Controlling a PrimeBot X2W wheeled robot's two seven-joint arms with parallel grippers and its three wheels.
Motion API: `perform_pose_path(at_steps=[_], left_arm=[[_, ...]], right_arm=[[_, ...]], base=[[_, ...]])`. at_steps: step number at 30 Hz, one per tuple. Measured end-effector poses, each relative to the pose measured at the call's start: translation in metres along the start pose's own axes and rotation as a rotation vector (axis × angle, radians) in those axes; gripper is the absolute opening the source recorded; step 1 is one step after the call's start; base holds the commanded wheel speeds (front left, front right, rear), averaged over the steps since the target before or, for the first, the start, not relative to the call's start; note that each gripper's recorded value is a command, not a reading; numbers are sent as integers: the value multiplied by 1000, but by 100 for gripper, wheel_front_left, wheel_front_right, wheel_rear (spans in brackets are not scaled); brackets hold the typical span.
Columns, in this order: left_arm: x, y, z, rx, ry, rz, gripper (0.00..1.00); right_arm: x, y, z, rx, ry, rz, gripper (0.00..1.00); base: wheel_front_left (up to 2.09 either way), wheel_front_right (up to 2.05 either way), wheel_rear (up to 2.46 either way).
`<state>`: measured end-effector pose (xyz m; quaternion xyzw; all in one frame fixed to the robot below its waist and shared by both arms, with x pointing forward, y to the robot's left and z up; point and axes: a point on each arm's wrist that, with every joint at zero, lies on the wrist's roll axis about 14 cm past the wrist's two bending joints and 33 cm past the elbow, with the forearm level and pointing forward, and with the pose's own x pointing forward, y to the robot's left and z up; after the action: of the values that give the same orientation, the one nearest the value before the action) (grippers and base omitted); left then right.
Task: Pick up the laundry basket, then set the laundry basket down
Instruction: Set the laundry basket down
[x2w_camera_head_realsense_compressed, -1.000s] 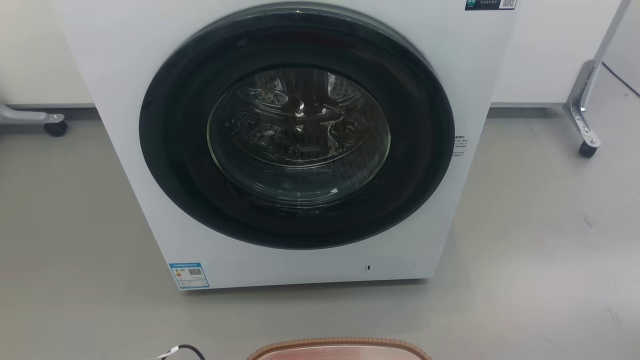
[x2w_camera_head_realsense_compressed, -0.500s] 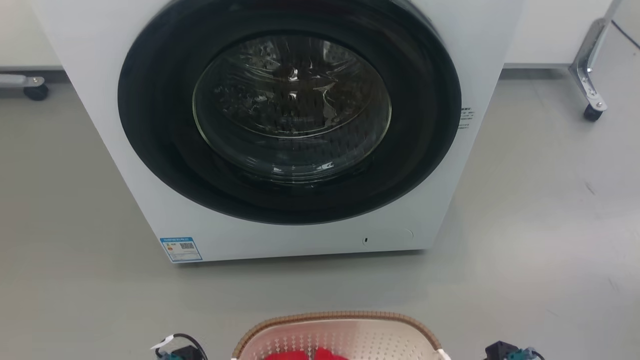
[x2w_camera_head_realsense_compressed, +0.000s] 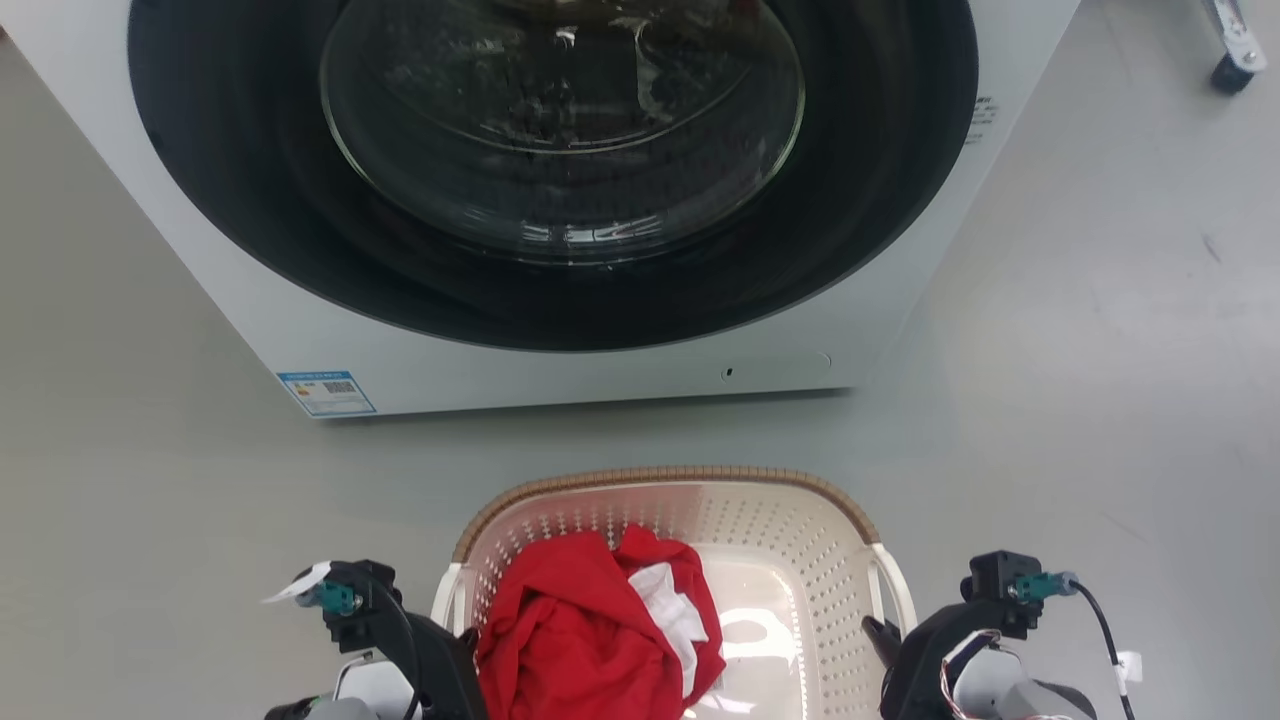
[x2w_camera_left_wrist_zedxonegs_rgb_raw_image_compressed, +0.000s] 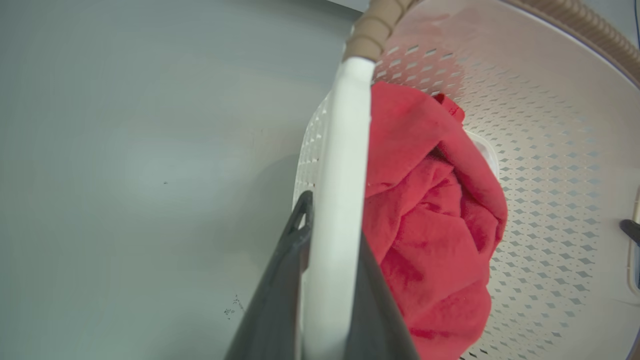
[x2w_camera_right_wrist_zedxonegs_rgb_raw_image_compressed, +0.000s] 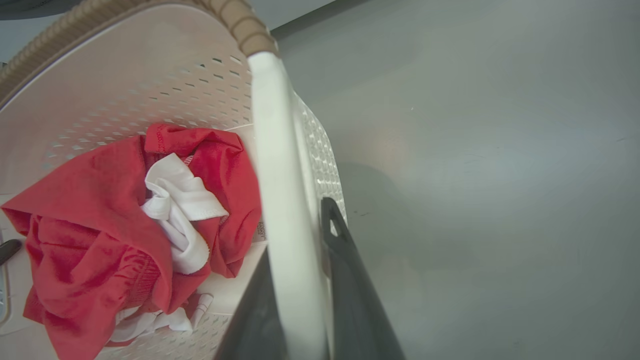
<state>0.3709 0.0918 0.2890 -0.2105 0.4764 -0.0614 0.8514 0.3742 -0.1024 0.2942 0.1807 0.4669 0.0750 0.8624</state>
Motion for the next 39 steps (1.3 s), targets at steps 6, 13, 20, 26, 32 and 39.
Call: perform_pose_path(at_steps=[6,13,20,26,32,39], left_arm=[[21,4,17,16,-20,4,0],[48,11,33,23,-36,17,0],[76,20,43,23,-41,27,0],[99,27,44,15,-37,35,0],[118,36,41,13,-33,47,0],[137,48,38,18,-35,67,0]], right_arm=[[21,0,17,-16,-18,7,0],[49,-1,36,-56,-38,10,0],[77,-6,45,-86,-41,11,0],[100,-14,44,-88,-35,2,0],[121,-22,39,-88,-26,-3,0],[143,-27,33,-97,-24,-3,0]], base=[[0,0,0],[0,0,0],[0,0,0],[0,0,0],[0,0,0],[0,0,0]])
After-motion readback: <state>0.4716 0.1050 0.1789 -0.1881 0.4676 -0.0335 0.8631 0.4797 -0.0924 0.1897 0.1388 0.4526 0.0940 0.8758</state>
